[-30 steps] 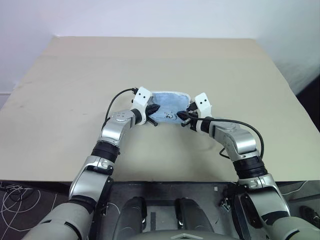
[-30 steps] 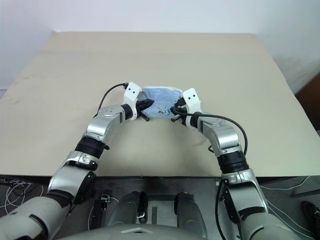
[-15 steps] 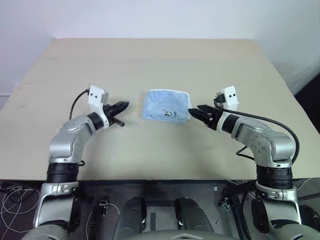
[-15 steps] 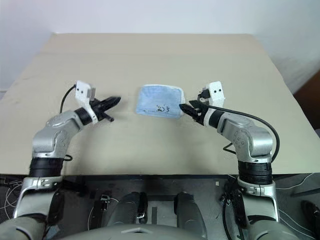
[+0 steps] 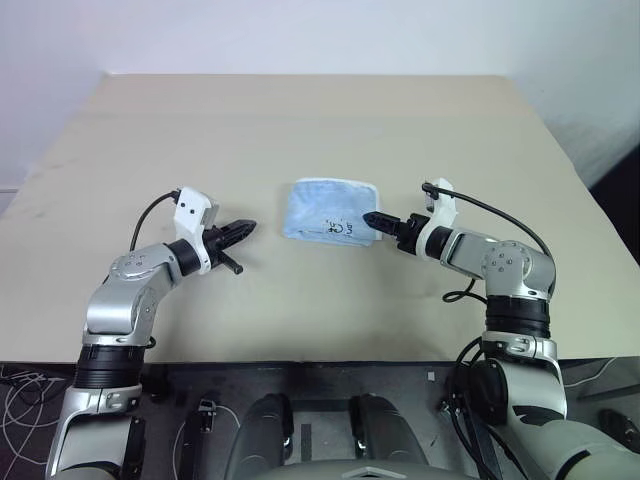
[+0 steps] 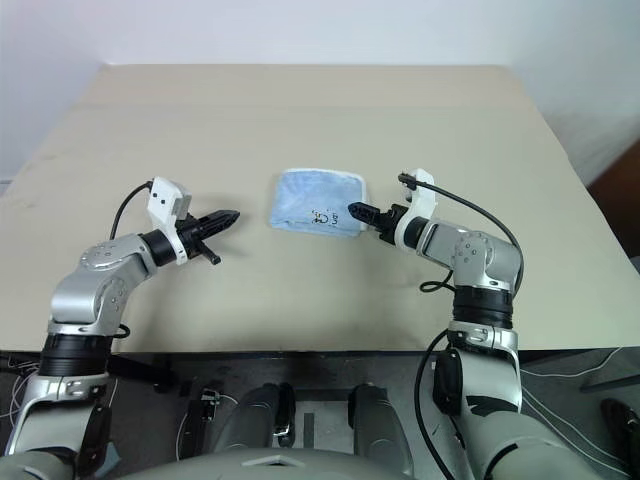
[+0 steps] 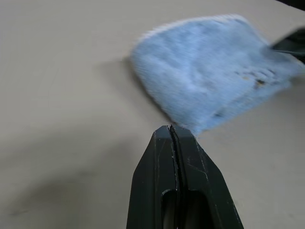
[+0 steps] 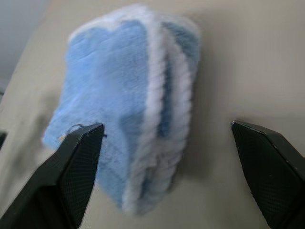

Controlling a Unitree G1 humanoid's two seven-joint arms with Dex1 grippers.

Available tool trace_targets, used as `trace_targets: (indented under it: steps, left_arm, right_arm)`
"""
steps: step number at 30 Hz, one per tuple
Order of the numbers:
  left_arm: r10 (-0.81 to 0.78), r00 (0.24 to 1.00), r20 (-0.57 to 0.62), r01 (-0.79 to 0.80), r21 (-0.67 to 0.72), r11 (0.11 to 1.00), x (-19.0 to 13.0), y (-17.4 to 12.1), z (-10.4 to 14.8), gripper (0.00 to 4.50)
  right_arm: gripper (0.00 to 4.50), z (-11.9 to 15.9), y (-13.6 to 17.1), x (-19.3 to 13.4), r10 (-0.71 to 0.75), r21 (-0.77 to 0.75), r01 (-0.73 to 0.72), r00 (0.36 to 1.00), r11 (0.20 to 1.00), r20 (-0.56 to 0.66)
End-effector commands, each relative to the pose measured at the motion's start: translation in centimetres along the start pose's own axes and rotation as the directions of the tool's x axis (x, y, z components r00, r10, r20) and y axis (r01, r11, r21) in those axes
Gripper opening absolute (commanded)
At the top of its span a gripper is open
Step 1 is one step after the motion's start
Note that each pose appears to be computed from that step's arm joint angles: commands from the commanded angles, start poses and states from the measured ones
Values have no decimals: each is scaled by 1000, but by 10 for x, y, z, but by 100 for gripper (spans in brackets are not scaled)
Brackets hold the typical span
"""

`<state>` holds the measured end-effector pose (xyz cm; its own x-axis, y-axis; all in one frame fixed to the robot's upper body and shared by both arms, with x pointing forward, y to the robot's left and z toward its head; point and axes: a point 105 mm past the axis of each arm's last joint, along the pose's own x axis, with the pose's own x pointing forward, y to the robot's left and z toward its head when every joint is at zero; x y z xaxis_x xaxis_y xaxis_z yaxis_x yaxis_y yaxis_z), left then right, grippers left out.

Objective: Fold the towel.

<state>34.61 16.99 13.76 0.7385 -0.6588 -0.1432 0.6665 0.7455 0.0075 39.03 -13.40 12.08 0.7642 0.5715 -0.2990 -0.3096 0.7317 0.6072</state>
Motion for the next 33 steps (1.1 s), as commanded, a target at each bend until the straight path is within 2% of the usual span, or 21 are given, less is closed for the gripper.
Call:
trace_targets:
  steps: [1, 9, 15, 18, 29, 30, 33]
  left_arm:
    - [-64, 997, 32, 63, 33, 997, -1, -13, 13, 0]
    - [-88, 996, 23, 88, 23, 996, 1, -18, 9, 0]
    - [-99, 995, 24, 98, 12, 995, 3, -24, 6, 0]
    - [-109, 994, 23, 109, 5, 994, 5, -29, 4, 0]
    - [-125, 992, 21, 125, -2, 992, 10, -33, 3, 0]
    - [-126, 992, 21, 126, -1, 992, 10, -33, 4, 0]
    - [-125, 992, 21, 125, 1, 992, 10, -33, 4, 0]
  right_arm:
    - [448, 1, 6, 7, 33, 35, -33, 999, 999, -3]
    - [448, -9, 35, 24, 132, 71, -129, 990, 989, -48]
    - [448, -10, 43, 24, 166, 72, -162, 984, 984, -59]
    - [386, -11, 43, 23, 166, 74, -162, 984, 984, -63]
    - [20, -3, 39, 15, 156, 103, -155, 988, 982, -4]
    - [6, -1, 38, 14, 155, 107, -155, 988, 982, 5]
    - [6, 14, 32, 3, 134, 118, -144, 987, 982, 91]
